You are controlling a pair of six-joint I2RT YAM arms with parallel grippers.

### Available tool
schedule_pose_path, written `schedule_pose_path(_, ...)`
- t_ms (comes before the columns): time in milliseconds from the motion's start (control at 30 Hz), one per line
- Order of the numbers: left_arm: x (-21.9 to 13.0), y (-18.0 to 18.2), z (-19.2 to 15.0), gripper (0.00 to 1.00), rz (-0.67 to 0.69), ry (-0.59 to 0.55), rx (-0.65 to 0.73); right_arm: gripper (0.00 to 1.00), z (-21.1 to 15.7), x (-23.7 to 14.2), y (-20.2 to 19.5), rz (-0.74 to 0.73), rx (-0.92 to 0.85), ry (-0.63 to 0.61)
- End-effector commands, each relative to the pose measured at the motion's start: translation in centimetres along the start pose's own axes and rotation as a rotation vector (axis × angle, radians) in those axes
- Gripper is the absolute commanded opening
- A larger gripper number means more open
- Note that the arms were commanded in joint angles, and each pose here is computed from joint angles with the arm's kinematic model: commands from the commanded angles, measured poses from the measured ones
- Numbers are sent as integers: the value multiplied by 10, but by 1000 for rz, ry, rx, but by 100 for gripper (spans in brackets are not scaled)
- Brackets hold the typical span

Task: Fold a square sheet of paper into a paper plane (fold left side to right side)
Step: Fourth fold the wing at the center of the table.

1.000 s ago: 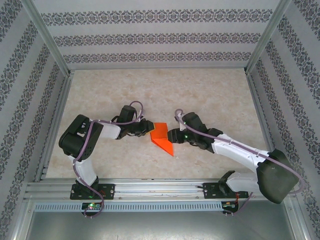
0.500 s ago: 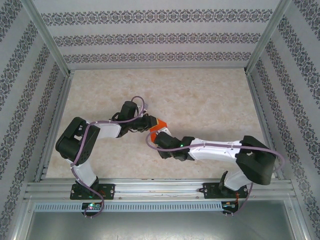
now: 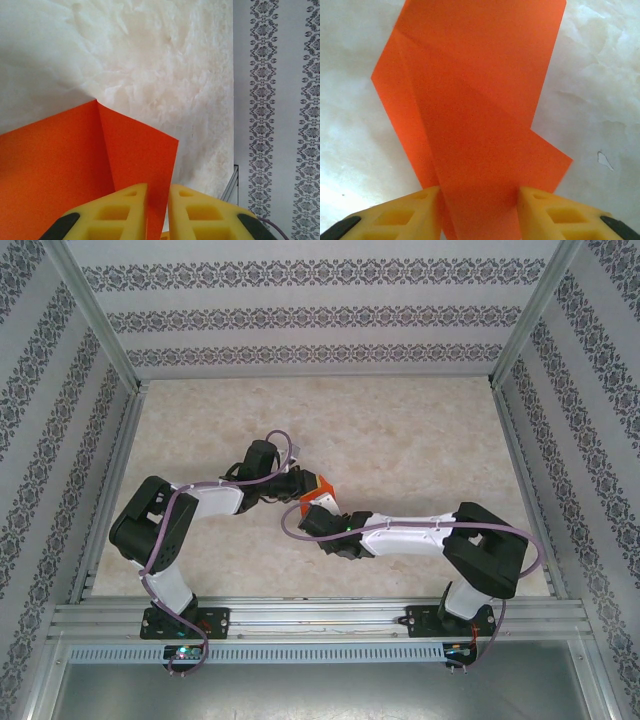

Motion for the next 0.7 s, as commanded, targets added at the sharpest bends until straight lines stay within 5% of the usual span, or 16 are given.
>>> schedule_pose_path(0, -3, -14, 3, 18, -17, -12, 17, 40, 1, 0, 0, -44, -23, -3)
schedule_pose_path(300, -5, -13, 2, 18, -1, -17, 23, 24, -2, 2, -2, -67, -22, 9)
schedule_pose_path(567, -27, -14, 1, 25, 55, -57, 53, 0, -3, 0, -5, -53, -12, 6)
schedule_pose_path(667, -44, -10, 3, 26, 68, -90, 45, 0, -2, -4, -6, -11, 7, 1)
Point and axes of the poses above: each hand's point on the last joint's axis, 136 mm out from that joint toward the fingers, its own x axis out along the fingers, its own y axis along the line the jaws close on, z = x × y, the point moved 9 cm from there along -x, back along the fingers, and after that the axes turned 1 degree about x, right-handed, at the moved point
